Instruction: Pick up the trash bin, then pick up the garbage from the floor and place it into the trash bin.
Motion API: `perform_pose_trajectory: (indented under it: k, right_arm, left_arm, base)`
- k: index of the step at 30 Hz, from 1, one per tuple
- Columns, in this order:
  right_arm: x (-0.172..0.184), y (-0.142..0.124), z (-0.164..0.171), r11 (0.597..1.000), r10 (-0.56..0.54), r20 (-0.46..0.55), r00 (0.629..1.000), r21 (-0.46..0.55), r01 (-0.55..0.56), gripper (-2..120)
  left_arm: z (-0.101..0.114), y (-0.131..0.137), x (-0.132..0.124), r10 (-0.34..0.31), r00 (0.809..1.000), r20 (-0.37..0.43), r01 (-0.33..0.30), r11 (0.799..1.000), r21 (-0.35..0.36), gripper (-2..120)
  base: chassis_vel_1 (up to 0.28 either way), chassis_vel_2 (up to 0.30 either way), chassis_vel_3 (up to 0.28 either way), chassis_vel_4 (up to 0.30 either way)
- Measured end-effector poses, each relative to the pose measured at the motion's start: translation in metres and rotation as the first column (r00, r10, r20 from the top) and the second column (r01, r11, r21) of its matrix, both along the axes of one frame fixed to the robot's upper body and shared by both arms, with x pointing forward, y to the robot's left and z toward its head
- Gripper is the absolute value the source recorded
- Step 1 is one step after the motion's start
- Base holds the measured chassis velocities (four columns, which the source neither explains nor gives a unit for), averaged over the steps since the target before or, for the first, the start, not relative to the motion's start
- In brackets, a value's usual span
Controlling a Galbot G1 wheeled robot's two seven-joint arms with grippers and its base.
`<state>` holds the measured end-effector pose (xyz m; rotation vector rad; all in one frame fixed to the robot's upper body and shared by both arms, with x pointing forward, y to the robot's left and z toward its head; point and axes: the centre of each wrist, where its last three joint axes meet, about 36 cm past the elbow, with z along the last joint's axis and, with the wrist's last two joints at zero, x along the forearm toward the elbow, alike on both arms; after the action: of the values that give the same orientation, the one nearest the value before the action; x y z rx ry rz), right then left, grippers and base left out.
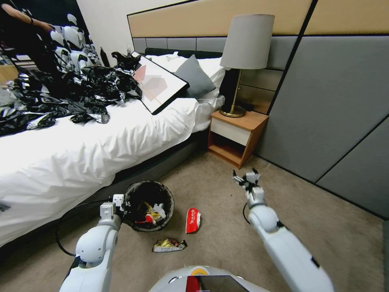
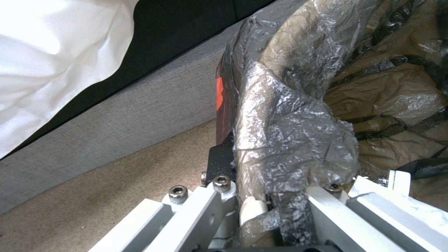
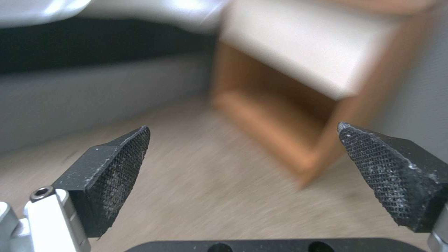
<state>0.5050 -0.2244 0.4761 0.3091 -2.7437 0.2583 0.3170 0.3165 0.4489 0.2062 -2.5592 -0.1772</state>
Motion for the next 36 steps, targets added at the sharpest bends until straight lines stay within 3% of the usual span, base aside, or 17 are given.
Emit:
perform_pose_trajectory:
  k: [2, 4, 5, 9, 12, 20, 36]
  right_arm:
    - [0.007, 0.005, 0.006, 1.0, 0.023, -0.037, 0.999, 0.006, -0.023, 100]
    - [0.037, 0.029, 0.016, 0.993, 0.119, -0.244, 0.962, 0.043, -0.112, 100]
    - [0.045, 0.037, 0.017, 0.989, 0.146, -0.285, 0.947, 0.068, -0.132, 100]
    - [0.062, 0.056, 0.004, 0.985, 0.17, -0.357, 0.919, 0.091, -0.147, 100]
    - [0.071, 0.096, -0.026, 0.975, 0.217, -0.434, 0.874, 0.131, -0.177, 100]
    - [0.05, 0.145, -0.065, 0.971, 0.235, -0.512, 0.826, 0.169, -0.171, 100]
    - [0.031, 0.173, -0.1, 0.973, 0.213, -0.588, 0.78, 0.199, -0.116, 100]
  left_arm:
    - [0.0, 0.0, 0.0, 0.0, 1.0, -0.001, 0.0, 1.0, 0.0, 0]
    - [0.001, 0.001, -0.001, 0.002, 1.0, -0.001, -0.002, 1.0, 0.004, 0]
    - [0.002, 0.001, -0.002, 0.002, 1.0, 0.001, -0.002, 1.0, 0.009, 0]
    - [0.003, 0.003, -0.002, 0.001, 1.0, 0.002, -0.001, 1.0, 0.012, 0]
    - [0.004, 0.005, -0.002, 0.002, 1.0, 0.003, -0.002, 1.0, 0.018, 0]
    - [0.002, 0.007, -0.001, 0.0, 1.0, -0.003, 0.0, 1.0, 0.016, 0]
    - [-0.003, 0.007, 0.002, 0.003, 1.0, -0.012, -0.003, 1.0, 0.011, 0]
  base:
    - [0.0, 0.0, 0.0, 0.0]
    - [0.0, 0.0, 0.0, 0.0]
    - [0.0, 0.0, 0.0, 0.0]
    - [0.0, 0.0, 0.0, 0.0]
    - [0.0, 0.0, 0.0, 0.0]
    - [0.0, 0.0, 0.0, 0.0]
    - [0.0, 0.0, 0.0, 0.0]
